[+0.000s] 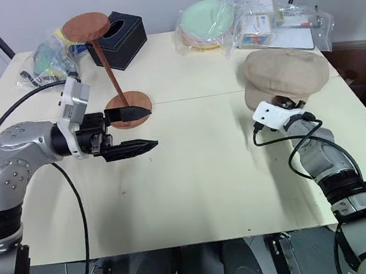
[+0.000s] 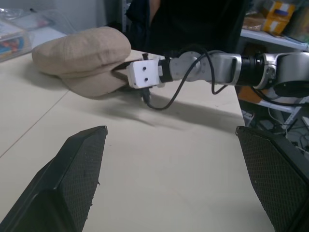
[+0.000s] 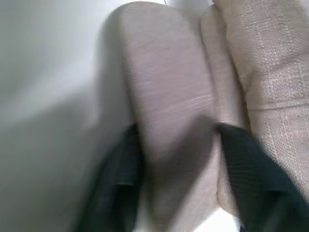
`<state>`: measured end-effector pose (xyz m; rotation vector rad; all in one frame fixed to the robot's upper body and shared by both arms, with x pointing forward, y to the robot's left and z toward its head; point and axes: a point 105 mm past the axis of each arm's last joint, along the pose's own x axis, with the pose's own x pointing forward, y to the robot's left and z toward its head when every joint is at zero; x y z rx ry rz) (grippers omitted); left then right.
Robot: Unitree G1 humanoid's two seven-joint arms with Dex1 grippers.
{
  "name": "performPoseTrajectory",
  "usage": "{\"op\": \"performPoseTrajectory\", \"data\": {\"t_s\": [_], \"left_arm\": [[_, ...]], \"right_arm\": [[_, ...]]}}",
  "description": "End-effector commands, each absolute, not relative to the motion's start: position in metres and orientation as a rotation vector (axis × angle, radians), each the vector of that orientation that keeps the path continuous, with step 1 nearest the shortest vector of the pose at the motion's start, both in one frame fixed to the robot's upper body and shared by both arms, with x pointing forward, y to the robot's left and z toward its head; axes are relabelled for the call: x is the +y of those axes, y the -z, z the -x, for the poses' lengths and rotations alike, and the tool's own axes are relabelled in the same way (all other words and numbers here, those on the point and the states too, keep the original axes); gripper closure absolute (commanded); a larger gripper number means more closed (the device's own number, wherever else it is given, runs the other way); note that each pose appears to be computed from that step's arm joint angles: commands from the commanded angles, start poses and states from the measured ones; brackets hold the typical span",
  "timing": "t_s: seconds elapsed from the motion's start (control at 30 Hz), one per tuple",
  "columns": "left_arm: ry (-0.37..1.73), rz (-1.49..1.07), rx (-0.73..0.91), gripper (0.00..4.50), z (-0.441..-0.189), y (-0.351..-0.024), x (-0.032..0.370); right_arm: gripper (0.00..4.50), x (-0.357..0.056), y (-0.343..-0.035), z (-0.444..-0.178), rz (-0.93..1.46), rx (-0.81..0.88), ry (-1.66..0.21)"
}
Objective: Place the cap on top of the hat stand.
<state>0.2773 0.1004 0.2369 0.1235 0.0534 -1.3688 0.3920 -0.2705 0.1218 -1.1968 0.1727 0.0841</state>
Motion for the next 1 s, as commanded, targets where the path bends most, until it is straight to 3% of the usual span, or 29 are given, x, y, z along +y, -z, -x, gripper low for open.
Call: {"op": "performPoseTrajectory", "data": {"t_s": [0.03, 0.13, 0.2, 0.37, 0.47, 0.6, 0.73, 1.0], "left_arm": [[1.352, -0.146, 0.000, 0.00, -0.276, -0.250, 0.104], [1.340, -0.148, -0.001, 0.00, -0.275, -0.251, 0.106], [1.314, -0.149, -0.012, 0.00, -0.276, -0.254, 0.110], [1.054, -0.046, -0.146, 0.00, -0.278, -0.291, 0.162], [0.863, 0.024, -0.235, 0.00, -0.274, -0.313, 0.206], [0.665, 0.057, -0.315, 0.00, -0.254, -0.332, 0.254], [0.538, 0.027, -0.320, 0.00, -0.236, -0.336, 0.281], [0.450, -0.012, -0.317, 0.00, -0.218, -0.336, 0.293]], "right_arm": [[4.41, -0.266, -0.122, -0.391, 1.200, 0.161, -0.106], [4.47, -0.267, -0.128, -0.394, 1.161, 0.141, -0.068], [4.47, -0.265, -0.151, -0.398, 1.123, 0.066, -0.029], [4.47, -0.198, -0.299, -0.395, 1.141, -0.467, -0.022], [4.47, -0.148, -0.355, -0.380, 1.107, -0.725, -0.089], [4.47, -0.077, -0.404, -0.357, 0.989, -1.002, -0.254], [4.47, -0.022, -0.409, -0.343, 0.893, -1.105, -0.450], [4.47, 0.041, -0.346, -0.341, 0.889, -1.058, -0.733]]}}
